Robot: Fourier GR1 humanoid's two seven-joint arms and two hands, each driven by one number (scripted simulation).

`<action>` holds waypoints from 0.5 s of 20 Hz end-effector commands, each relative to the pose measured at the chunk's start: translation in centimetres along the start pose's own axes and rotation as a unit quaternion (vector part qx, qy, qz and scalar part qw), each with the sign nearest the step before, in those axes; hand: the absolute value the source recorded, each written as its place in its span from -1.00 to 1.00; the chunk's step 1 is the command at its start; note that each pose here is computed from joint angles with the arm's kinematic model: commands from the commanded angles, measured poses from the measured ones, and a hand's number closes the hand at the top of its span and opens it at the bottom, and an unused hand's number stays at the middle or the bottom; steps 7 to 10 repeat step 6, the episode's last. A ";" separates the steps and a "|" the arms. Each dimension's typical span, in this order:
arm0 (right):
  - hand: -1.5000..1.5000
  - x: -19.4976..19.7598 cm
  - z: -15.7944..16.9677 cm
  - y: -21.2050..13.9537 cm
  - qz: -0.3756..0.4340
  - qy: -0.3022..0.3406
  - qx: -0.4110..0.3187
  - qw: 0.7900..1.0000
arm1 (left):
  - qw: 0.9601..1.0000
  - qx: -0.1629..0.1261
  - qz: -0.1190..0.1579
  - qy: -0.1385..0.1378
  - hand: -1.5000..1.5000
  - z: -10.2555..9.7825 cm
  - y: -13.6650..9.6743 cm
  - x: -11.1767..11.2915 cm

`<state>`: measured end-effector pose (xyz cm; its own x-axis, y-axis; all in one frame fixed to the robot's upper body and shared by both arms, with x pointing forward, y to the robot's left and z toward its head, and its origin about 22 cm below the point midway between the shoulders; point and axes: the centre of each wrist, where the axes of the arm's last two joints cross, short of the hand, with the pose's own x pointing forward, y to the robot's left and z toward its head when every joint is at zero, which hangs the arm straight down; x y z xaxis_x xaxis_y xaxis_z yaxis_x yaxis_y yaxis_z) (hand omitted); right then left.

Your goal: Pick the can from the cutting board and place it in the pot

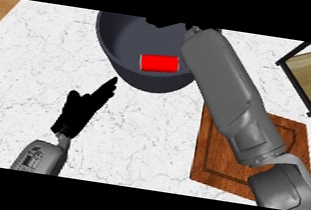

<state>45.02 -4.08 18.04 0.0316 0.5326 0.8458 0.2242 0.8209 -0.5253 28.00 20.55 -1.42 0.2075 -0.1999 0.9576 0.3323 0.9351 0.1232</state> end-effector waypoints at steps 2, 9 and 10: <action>-1.00 -0.2 -0.5 -1.0 -0.095 -0.013 -0.074 0.993 | 1.000 0.024 0.013 0.013 0.00 0.2 1.9 -0.2; -1.00 -3.8 -1.7 -3.2 -0.132 -0.036 -0.074 0.988 | 0.999 0.030 0.021 0.019 0.00 1.9 3.1 -0.9; -1.00 -3.8 -1.7 -3.2 -0.132 -0.036 -0.074 0.988 | 0.999 0.030 0.021 0.019 0.00 1.9 3.1 -0.9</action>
